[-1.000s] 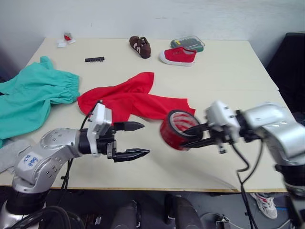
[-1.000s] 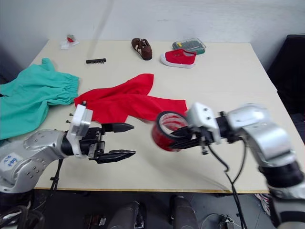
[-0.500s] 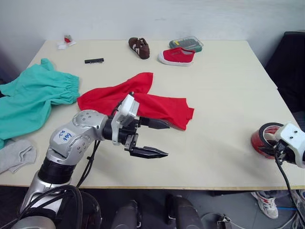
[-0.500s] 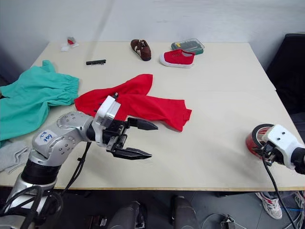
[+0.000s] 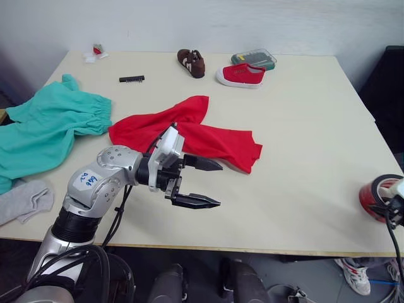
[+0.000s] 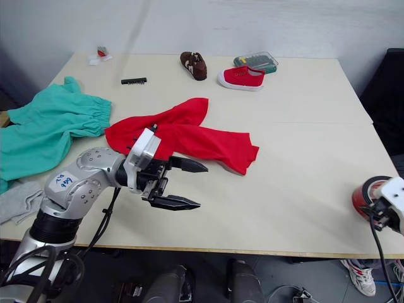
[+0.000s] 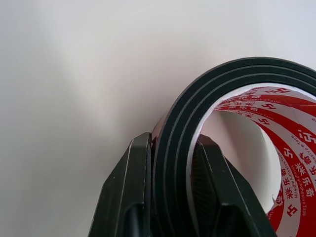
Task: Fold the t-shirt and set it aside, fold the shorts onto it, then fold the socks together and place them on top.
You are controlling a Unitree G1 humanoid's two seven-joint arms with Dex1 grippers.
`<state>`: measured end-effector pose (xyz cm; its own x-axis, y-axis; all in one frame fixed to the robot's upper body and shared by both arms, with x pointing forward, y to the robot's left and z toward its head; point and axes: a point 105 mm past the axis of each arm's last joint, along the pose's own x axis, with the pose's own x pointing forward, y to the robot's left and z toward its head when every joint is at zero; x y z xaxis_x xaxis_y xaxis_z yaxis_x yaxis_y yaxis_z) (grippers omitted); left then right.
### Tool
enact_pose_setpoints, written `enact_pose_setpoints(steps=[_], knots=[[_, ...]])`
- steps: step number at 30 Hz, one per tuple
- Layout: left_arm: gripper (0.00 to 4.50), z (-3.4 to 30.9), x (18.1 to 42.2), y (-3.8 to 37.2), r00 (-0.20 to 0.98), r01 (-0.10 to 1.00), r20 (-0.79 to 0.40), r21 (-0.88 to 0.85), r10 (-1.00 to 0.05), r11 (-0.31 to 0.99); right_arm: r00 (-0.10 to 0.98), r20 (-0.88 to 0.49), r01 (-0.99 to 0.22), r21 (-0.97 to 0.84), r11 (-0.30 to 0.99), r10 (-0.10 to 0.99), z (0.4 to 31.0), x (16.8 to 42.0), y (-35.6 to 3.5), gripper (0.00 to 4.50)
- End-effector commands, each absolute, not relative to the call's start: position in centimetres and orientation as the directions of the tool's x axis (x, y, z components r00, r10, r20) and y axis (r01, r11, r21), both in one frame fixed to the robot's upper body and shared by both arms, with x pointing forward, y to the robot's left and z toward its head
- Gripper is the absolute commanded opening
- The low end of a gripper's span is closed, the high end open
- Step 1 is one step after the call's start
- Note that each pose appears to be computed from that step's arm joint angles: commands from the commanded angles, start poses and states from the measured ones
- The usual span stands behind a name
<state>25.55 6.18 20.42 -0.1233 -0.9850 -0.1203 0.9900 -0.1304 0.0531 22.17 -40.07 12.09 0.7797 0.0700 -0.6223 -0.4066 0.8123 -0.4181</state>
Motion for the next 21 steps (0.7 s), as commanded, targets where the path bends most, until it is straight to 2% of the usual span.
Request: enact_pose_setpoints(steps=[1,2,6,9,13,14,15,17,21], knots=[[4.5,21.1,25.1,6.2,-0.124,0.986,-0.106,0.098,-0.987,-0.134,0.777,-0.629,-0.367,-0.416,0.832,0.028,12.3,21.1,-41.2,0.71],[4.5,21.1,25.1,6.1,-0.123,0.986,-0.105,0.098,-0.987,-0.134,0.767,-0.641,-0.369,-0.413,0.832,0.022,11.9,20.9,-41.3,0.71],[4.5,21.1,25.1,6.1,-0.119,0.987,-0.104,0.099,-0.987,-0.129,0.773,-0.634,-0.342,-0.423,0.839,-0.005,11.7,20.8,-41.8,1.92],[4.5,21.1,25.5,6.4,-0.099,0.988,-0.11,0.106,-0.989,-0.111,0.801,-0.599,-0.35,-0.428,0.833,0.028,12.7,21.4,-41.4,2.91],[4.5,20.8,26.3,7.6,-0.028,0.992,-0.133,0.117,-0.991,-0.044,0.848,-0.496,-0.428,-0.43,0.795,0.187,16.2,23.1,-38.4,4.23],[4.5,20.5,26.7,8.1,0.009,0.992,-0.149,0.127,-0.989,-0.01,0.85,-0.459,-0.465,-0.422,0.778,0.259,17.4,23.7,-36.8,4.48],[4.5,20.2,27.1,8.7,0.048,0.99,-0.166,0.136,-0.985,0.026,0.844,-0.424,-0.504,-0.417,0.756,0.328,18.3,24.2,-35.2,4.48],[4.5,19.1,28.7,10.7,0.219,0.966,-0.214,0.182,-0.952,0.181,0.801,-0.339,-0.598,-0.421,0.682,0.493,20.5,25.5,-30.4,4.48],[4.5,17.5,31.4,14.6,0.495,0.865,-0.27,0.242,-0.826,0.44,0.701,-0.307,-0.704,-0.442,0.556,0.644,21.2,26.6,-24.4,4.48]])
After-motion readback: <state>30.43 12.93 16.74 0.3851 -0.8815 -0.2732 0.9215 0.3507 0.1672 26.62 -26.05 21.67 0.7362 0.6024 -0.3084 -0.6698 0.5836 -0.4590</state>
